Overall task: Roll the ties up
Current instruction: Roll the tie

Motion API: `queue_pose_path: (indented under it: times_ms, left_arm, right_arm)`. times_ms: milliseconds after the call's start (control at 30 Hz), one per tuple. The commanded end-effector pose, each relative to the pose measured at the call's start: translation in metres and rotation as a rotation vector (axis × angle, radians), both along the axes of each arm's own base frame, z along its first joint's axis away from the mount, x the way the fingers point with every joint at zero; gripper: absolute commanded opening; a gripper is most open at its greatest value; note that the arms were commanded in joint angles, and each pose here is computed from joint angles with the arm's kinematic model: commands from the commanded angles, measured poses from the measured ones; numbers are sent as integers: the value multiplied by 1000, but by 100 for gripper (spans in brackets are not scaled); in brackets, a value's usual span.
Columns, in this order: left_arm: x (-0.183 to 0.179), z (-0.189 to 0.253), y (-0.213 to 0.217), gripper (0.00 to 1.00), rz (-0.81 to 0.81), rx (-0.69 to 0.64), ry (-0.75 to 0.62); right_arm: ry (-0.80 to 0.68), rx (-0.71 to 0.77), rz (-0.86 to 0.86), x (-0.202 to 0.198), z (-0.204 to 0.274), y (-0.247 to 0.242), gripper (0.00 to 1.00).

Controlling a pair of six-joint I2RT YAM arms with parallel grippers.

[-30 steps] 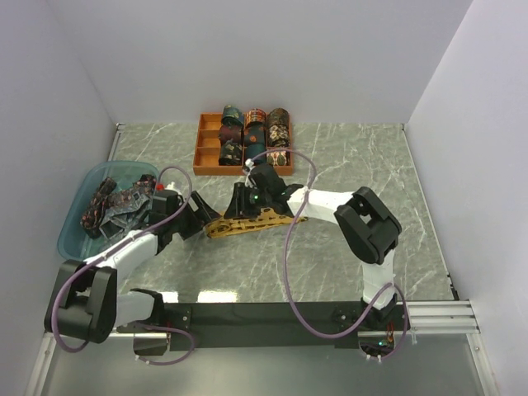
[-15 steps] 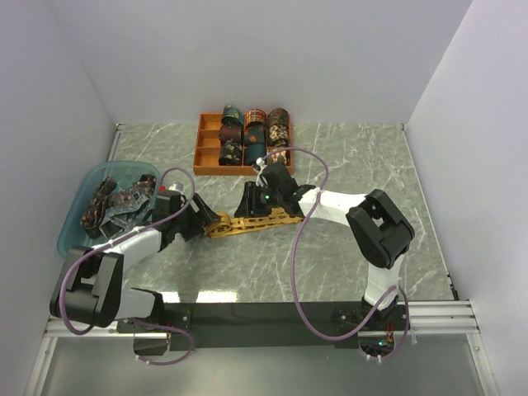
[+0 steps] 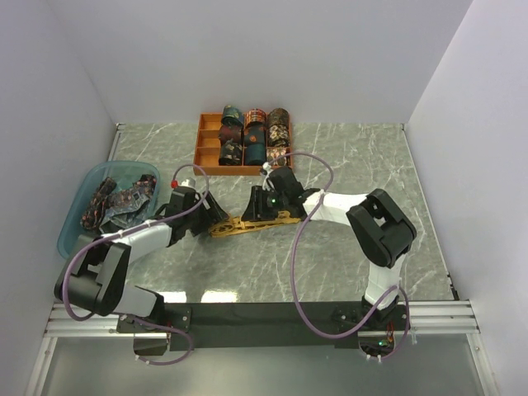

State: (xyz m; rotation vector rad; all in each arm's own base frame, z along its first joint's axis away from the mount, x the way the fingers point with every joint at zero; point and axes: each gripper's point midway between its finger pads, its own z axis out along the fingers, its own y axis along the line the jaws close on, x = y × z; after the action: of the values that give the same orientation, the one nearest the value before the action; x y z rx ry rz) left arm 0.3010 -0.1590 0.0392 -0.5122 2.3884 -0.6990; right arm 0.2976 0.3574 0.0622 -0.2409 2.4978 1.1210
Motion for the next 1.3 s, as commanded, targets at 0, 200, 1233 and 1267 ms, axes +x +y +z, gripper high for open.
queue_pose_path:
  times_ms: [0,200,1233,1267]
  left_arm:
    - [-11,-21,3,80,-4,75,64]
    - [-17,-24,-4,76,-59,94,74]
    - [-19,23,42,32,-229,825,193]
    - [-19,24,40,32,-236,845,190]
  right_arm:
    - [-83,53,-5,9,27,-4,49]
    - [-92,37,-11,8,24,-13,49]
    - [-230,-259,-147,9,21,-102,51]
    - [-237,-256,-152,8,24,-104,52]
